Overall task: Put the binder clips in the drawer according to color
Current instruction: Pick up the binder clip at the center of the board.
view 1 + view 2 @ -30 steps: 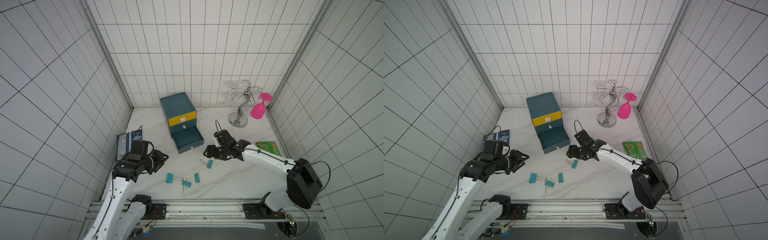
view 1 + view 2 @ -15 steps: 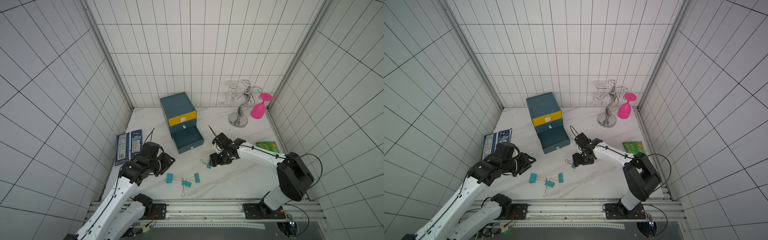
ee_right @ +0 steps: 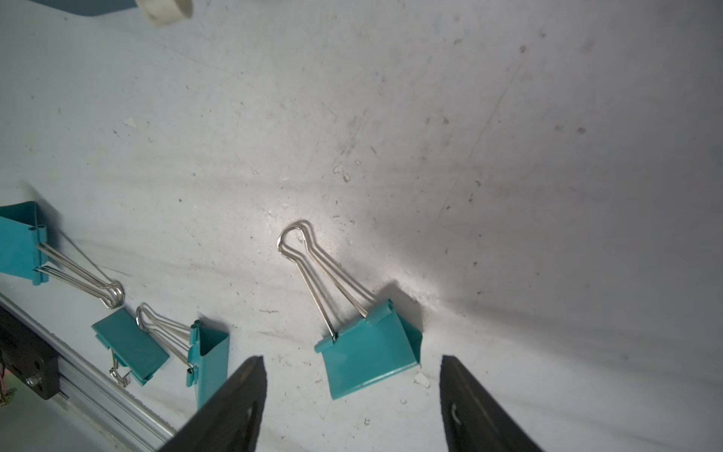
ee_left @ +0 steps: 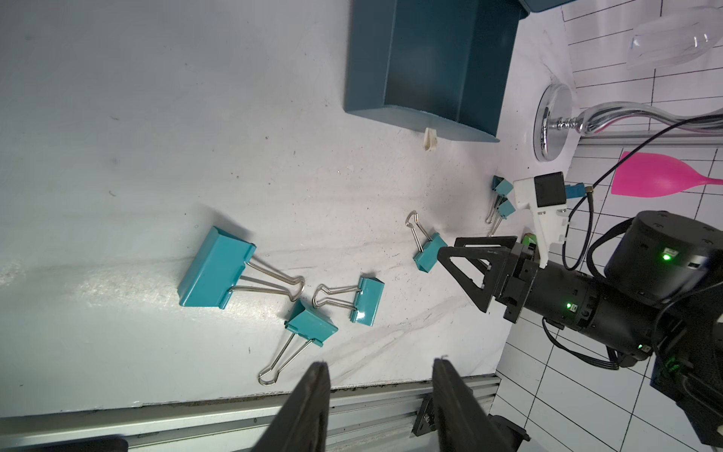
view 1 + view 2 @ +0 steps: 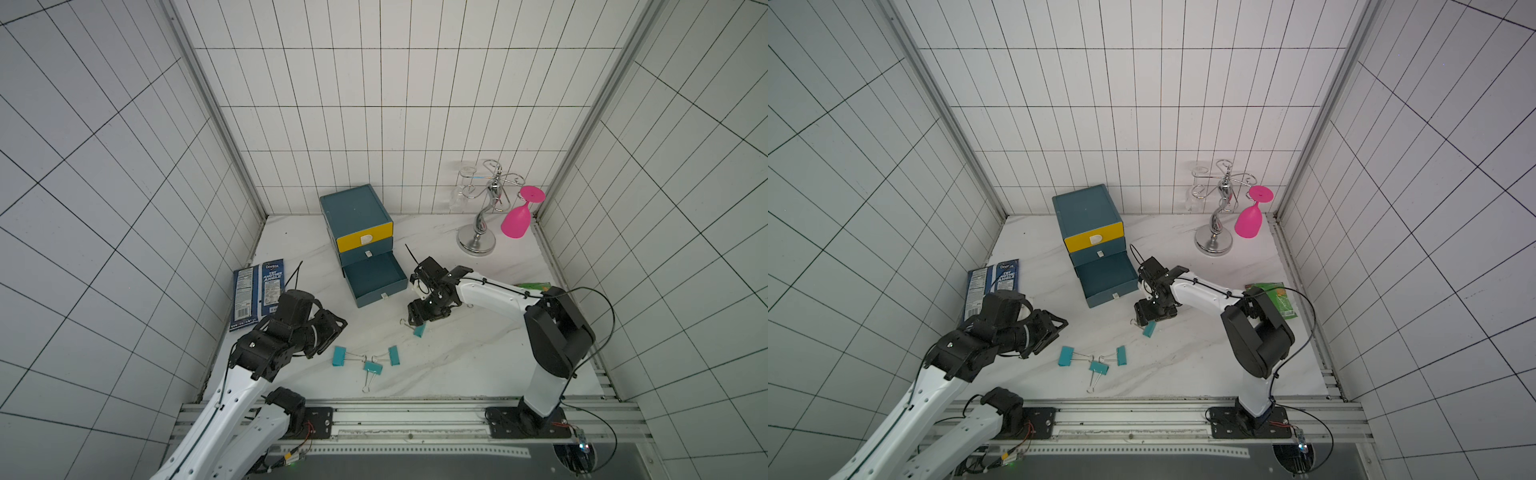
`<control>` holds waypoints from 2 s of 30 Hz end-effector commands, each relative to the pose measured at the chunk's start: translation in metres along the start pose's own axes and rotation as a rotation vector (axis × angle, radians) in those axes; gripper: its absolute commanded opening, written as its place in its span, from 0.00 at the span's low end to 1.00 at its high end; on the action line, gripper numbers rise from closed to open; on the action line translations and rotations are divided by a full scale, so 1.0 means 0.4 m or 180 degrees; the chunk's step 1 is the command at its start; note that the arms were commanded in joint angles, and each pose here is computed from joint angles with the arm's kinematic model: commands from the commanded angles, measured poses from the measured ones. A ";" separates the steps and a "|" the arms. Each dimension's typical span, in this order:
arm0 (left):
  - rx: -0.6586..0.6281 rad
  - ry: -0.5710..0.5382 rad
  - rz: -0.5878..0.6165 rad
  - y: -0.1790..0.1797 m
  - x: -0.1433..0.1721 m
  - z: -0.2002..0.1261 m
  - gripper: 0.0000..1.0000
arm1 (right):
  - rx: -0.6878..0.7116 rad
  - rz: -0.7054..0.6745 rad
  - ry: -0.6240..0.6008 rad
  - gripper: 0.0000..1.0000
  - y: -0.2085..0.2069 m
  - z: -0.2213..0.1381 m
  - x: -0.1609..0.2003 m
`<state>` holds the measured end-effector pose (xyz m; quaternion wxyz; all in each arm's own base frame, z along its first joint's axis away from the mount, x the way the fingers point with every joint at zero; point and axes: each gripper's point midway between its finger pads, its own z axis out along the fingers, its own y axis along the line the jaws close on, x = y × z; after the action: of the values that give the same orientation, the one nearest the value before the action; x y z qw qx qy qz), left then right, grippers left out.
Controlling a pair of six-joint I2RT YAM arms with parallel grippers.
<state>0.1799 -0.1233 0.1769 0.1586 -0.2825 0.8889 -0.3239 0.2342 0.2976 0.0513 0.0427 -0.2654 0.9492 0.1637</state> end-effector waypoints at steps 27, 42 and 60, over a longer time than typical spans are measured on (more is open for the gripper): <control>-0.0043 0.0054 0.0010 0.002 0.000 0.017 0.47 | -0.0179 -0.0138 0.0292 0.69 0.059 0.031 0.070; 0.0007 0.0095 0.0024 -0.009 0.001 0.026 0.47 | 0.0516 -0.0403 0.0419 0.70 0.039 0.032 0.116; 0.0005 0.0088 0.0042 -0.003 0.005 0.018 0.47 | 0.0774 -0.0605 0.0524 0.71 0.056 0.066 0.107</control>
<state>0.1832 -0.1290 0.1715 0.1438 -0.2788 0.8920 -0.3255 0.1850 0.3063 0.0270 0.0153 -0.3534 0.9344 0.0420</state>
